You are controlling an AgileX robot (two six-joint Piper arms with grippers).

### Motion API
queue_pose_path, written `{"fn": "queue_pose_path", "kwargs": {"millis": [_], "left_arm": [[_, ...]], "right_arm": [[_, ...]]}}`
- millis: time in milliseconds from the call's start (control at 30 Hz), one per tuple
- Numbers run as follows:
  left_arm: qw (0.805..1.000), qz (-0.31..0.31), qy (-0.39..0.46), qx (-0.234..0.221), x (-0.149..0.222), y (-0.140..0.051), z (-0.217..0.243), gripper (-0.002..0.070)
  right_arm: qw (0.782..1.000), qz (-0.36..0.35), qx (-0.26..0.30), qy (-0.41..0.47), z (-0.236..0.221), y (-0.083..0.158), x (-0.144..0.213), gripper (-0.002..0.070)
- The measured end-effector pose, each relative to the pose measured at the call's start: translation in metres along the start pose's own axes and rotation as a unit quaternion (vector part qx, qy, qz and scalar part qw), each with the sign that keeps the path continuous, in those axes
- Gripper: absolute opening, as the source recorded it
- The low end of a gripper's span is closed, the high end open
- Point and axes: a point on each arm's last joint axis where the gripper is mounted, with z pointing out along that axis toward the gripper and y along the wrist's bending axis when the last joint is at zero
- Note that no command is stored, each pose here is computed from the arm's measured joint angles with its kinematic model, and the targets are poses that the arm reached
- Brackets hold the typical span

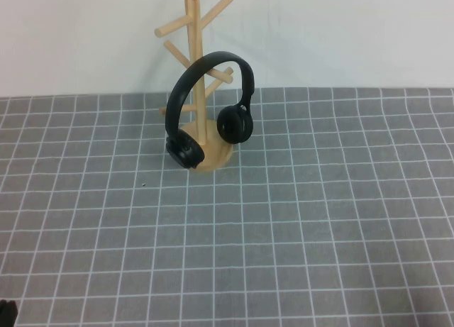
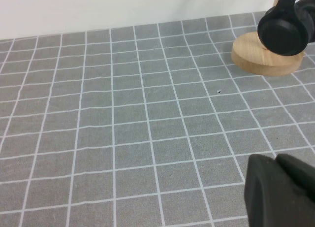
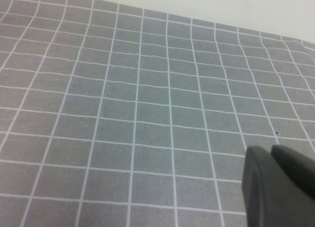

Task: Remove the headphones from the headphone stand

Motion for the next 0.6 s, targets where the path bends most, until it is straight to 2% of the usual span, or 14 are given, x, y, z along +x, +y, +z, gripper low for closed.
{"fn": "queue_pose_path", "kwargs": {"millis": [600], "left_arm": [[1.0,0.019,0.0,-0.008,0.0,0.0014,0.0,-0.0004]], "right_arm": [[1.0,0.0,0.0,0.0,0.0,0.0,0.0,-0.0009]]}}
